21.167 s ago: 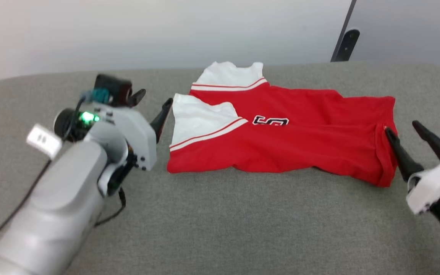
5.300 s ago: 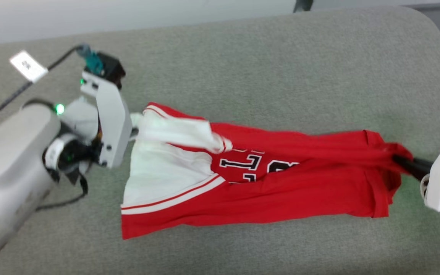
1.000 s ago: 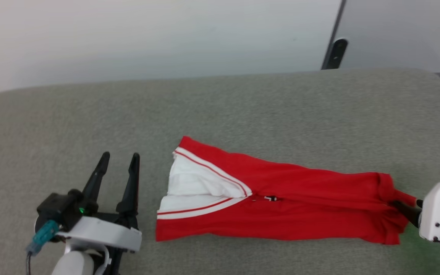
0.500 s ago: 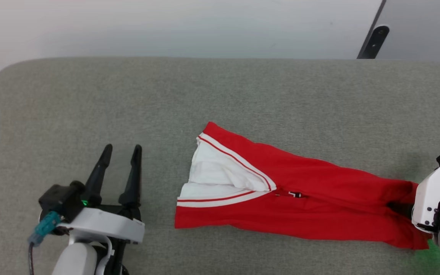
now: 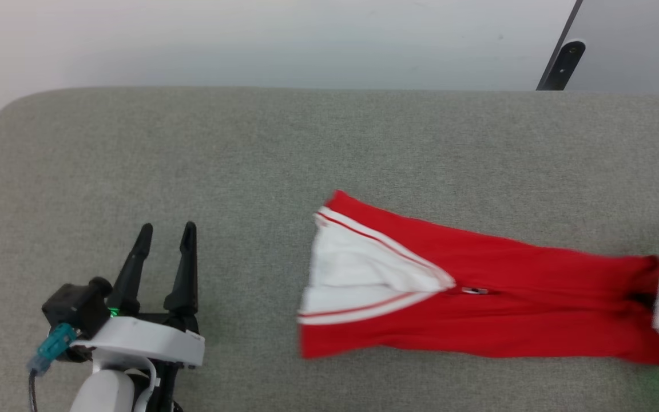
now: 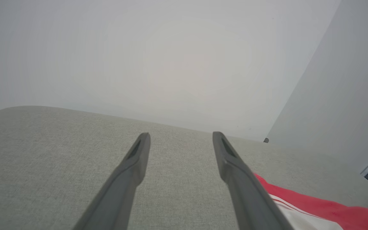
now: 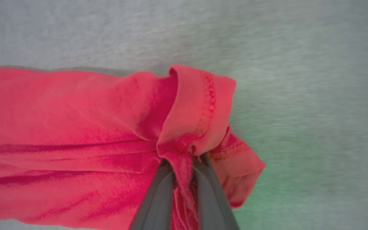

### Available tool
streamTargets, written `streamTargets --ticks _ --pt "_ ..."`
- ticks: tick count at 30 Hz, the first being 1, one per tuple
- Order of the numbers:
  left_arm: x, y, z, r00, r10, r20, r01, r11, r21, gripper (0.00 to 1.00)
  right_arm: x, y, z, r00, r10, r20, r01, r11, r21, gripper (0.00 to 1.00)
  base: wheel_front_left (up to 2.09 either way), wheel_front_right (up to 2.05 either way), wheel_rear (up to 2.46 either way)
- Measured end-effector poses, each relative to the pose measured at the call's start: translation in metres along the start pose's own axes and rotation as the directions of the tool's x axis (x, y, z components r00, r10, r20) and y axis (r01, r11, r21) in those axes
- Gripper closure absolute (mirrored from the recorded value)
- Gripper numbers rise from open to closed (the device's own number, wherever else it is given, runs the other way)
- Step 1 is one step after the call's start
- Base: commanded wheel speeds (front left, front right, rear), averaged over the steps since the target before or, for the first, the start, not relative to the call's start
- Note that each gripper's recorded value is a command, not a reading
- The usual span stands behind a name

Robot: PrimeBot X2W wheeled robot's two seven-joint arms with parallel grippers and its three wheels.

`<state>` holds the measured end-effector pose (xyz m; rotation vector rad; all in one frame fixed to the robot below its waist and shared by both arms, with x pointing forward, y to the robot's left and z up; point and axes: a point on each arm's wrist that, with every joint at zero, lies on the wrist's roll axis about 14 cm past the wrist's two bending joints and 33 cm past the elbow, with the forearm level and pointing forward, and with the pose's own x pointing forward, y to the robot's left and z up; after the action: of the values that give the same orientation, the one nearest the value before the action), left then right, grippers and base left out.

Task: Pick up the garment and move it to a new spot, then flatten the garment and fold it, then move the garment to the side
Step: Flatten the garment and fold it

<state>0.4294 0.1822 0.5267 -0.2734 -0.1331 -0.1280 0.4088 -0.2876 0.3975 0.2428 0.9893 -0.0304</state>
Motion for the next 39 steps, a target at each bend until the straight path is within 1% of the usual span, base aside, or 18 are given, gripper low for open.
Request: streamTargets --ticks 2,4,6,8,10,14,15,16,18,19,20,21,26,30,34,36,37,39 --pt "0.000 0.000 0.000 1.000 -0.001 0.001 0.001 1.000 -0.001 0.00 -0.008 -0.020 0.009 0.998 -0.047 0.030 0.047 0.999 0.001 1.00 0.00 0.00 0.00" --pt "0.000 0.000 0.000 1.000 0.001 0.001 -0.001 1.000 -0.001 0.00 -0.013 -0.028 0.015 0.997 -0.065 0.049 0.064 0.998 0.013 1.00 0.00 0.00 0.00" --pt "0.000 0.000 0.000 1.000 0.001 0.000 -0.001 1.000 -0.002 0.00 -0.016 -0.024 0.021 0.997 -0.048 0.065 0.046 0.999 0.029 1.00 0.00 0.00 0.00" --pt "-0.001 0.001 0.000 1.000 0.004 -0.001 -0.004 1.000 -0.001 0.00 -0.020 -0.017 0.027 0.996 -0.028 0.080 0.027 0.999 0.024 1.00 0.00 0.00 0.00" --pt "-0.004 0.002 0.000 1.000 0.009 -0.002 -0.009 1.000 -0.002 0.00 -0.023 -0.001 0.033 0.995 0.026 0.098 -0.030 0.999 0.037 1.00 0.00 0.00 0.00" --pt "-0.012 0.003 -0.002 1.000 0.017 -0.015 -0.017 1.000 -0.007 0.00 -0.035 0.033 0.043 0.984 0.122 0.131 -0.124 0.992 0.009 1.00 0.00 0.00 0.00" --pt "-0.012 0.003 -0.002 1.000 0.017 -0.015 -0.017 1.000 -0.007 0.00 -0.035 0.033 0.043 0.984 0.122 0.131 -0.124 0.992 0.009 1.00 0.00 0.00 0.00" --pt "-0.015 0.002 -0.003 1.000 0.019 -0.019 -0.019 1.000 -0.013 0.00 -0.042 0.058 0.045 0.972 0.190 0.135 -0.190 0.982 -0.014 1.00 0.00 0.00 0.00" --pt "-0.019 0.002 -0.003 1.000 0.020 -0.022 -0.020 1.000 -0.016 0.00 -0.050 0.085 0.047 0.955 0.259 0.145 -0.255 0.966 -0.046 1.00 0.00 0.00 0.00" --pt "-0.021 0.001 -0.003 1.000 0.021 -0.024 -0.021 1.000 -0.019 0.00 -0.054 0.096 0.048 0.947 0.283 0.150 -0.276 0.959 -0.066 1.00 0.00 0.00 0.00" --pt "-0.021 0.001 -0.003 1.000 0.021 -0.024 -0.021 1.000 -0.019 0.00 -0.054 0.096 0.048 0.947 0.283 0.150 -0.276 0.959 -0.066 1.00 0.00 0.00 0.00" --pt "-0.023 -0.001 0.000 1.000 0.016 -0.019 -0.017 1.000 -0.019 0.00 -0.064 0.113 0.051 0.932 0.323 0.164 -0.309 0.945 -0.103 1.00 0.00 0.00 0.00" --pt "-0.028 -0.003 0.005 1.000 0.016 -0.006 -0.016 1.000 -0.024 0.00 -0.078 0.167 0.049 0.887 0.432 0.162 -0.405 0.898 -0.175 1.00 0.00 0.00 0.00" --pt "-0.031 0.002 0.011 0.999 0.037 0.007 -0.037 0.999 -0.024 0.00 -0.080 0.203 0.048 0.861 0.486 0.150 -0.452 0.866 -0.212 1.00 0.00 0.00 0.00" --pt "-0.035 0.006 0.014 0.998 0.054 0.012 -0.053 0.998 -0.024 0.00 -0.076 0.234 0.044 0.845 0.520 0.123 -0.482 0.841 -0.244 1.00 0.00 0.00 0.00" --pt "-0.037 0.009 0.016 0.998 0.064 0.017 -0.064 0.998 -0.026 0.00 -0.073 0.248 0.040 0.841 0.531 0.100 -0.494 0.830 -0.259 1.00 0.00 0.00 0.00" --pt "-0.037 0.009 0.016 0.998 0.064 0.017 -0.064 0.998 -0.026 0.00 -0.073 0.248 0.040 0.841 0.531 0.100 -0.494 0.830 -0.259 1.00 0.00 0.00 0.00" --pt "-0.040 0.013 0.019 0.996 0.080 0.026 -0.079 0.996 -0.027 0.00 -0.067 0.263 0.038 0.846 0.528 0.075 -0.486 0.821 -0.298 1.00 0.00 0.00 0.00"
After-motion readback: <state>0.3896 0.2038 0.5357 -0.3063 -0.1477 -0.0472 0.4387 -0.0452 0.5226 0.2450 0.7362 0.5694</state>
